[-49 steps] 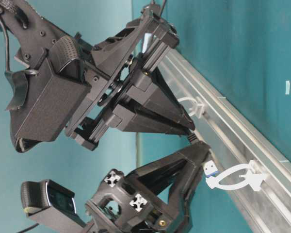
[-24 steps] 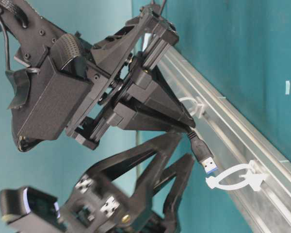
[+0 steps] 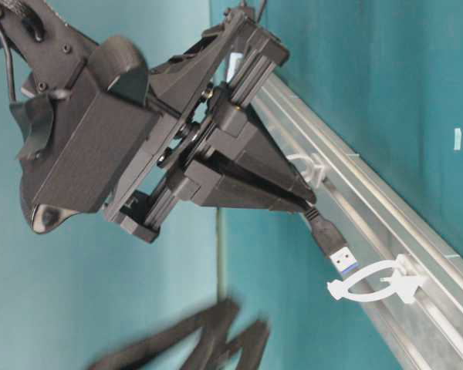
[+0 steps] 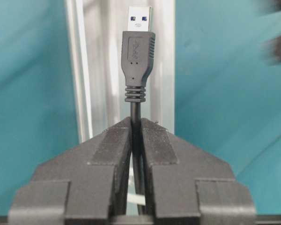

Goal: Pass the USB cable through three rings with both arms.

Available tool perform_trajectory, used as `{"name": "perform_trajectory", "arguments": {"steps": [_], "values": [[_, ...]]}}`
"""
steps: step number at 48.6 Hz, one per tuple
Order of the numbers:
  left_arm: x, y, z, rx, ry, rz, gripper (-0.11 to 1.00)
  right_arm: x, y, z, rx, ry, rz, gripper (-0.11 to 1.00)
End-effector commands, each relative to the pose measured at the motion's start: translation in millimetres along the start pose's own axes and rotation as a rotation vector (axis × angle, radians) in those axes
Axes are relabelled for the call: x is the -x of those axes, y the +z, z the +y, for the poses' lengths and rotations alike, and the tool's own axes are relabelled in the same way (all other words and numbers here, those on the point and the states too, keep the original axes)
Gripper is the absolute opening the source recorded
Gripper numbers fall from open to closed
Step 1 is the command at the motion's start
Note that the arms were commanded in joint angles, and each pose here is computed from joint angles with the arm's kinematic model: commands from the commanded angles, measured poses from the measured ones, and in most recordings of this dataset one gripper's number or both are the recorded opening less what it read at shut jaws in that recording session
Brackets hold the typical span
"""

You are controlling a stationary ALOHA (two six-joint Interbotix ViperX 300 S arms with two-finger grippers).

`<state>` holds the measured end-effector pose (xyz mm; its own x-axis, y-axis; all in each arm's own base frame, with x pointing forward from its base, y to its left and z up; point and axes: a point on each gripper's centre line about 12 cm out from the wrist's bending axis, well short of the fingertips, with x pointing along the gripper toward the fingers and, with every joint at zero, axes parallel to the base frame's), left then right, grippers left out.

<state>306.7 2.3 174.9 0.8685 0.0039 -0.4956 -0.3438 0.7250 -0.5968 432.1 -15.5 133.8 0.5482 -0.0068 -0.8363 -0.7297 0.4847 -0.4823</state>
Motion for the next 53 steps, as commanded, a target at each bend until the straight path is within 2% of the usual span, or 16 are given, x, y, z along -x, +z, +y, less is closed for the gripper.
{"name": "perform_trajectory", "arguments": {"steps": [1, 22, 53], "values": [[14, 6, -6, -0.009, -0.021, -0.020, 0.96, 2, 5, -4, 0.022, -0.016, -0.012, 0.10], [54, 1, -2, -0.010, -0.029, -0.030, 0.96, 3, 17, 0, 0.046, -0.027, -0.034, 0.10], [56, 1, -1, -0.007, -0.022, -0.026, 0.96, 1, 23, -3, 0.051, -0.035, -0.042, 0.10]]}}
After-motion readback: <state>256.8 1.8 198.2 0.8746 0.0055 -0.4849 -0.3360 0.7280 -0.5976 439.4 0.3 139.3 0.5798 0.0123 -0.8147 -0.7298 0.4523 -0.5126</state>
